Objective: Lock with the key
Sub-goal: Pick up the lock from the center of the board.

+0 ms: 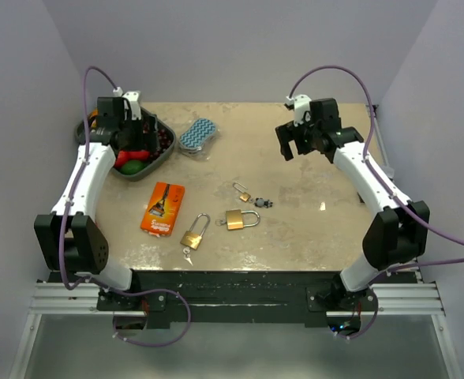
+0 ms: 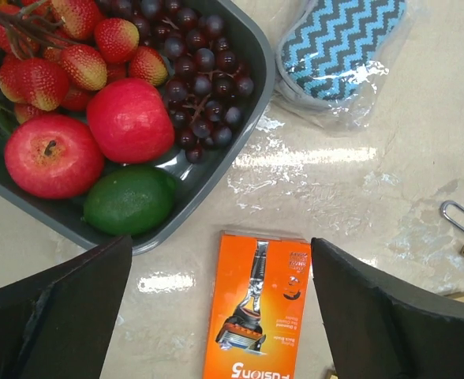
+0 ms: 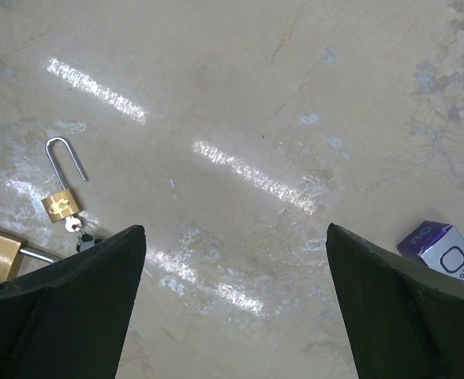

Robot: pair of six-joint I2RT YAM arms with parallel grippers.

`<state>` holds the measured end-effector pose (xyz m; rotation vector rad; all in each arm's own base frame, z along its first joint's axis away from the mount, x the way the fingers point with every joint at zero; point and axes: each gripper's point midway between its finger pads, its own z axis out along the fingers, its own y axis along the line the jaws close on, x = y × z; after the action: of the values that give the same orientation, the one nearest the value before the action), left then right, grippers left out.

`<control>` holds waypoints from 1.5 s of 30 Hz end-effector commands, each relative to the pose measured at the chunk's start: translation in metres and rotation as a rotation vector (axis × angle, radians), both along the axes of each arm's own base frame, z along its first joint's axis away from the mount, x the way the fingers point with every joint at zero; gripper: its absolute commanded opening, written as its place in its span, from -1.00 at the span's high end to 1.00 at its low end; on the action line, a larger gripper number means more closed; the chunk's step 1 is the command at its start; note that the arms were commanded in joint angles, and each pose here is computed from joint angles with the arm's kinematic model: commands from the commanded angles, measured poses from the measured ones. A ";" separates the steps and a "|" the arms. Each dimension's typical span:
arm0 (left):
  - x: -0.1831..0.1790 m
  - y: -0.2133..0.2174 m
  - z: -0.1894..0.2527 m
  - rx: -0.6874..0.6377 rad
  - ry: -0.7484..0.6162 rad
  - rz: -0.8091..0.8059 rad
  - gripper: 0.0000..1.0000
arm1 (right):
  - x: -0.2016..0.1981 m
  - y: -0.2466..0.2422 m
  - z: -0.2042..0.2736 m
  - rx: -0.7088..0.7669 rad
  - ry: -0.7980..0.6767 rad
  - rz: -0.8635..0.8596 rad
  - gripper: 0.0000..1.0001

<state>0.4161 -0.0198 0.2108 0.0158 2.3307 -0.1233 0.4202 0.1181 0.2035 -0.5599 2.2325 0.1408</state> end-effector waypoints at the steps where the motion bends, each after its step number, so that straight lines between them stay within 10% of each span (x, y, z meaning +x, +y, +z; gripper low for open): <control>1: 0.000 0.001 0.041 0.008 -0.155 -0.023 -0.99 | 0.010 0.028 0.007 -0.005 -0.058 0.059 -0.98; 20: -0.073 -0.011 0.048 0.058 -0.275 -0.187 -0.99 | -0.005 0.193 -0.091 -0.093 0.105 0.319 -0.98; 45: -0.068 -0.024 0.042 0.011 -0.251 -0.245 -0.99 | -0.051 0.167 -0.164 -0.151 0.277 0.327 -0.28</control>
<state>0.3412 -0.0403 0.2364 0.2743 2.1340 -0.2020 0.3654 0.2812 0.0210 -1.0637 2.4673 0.1978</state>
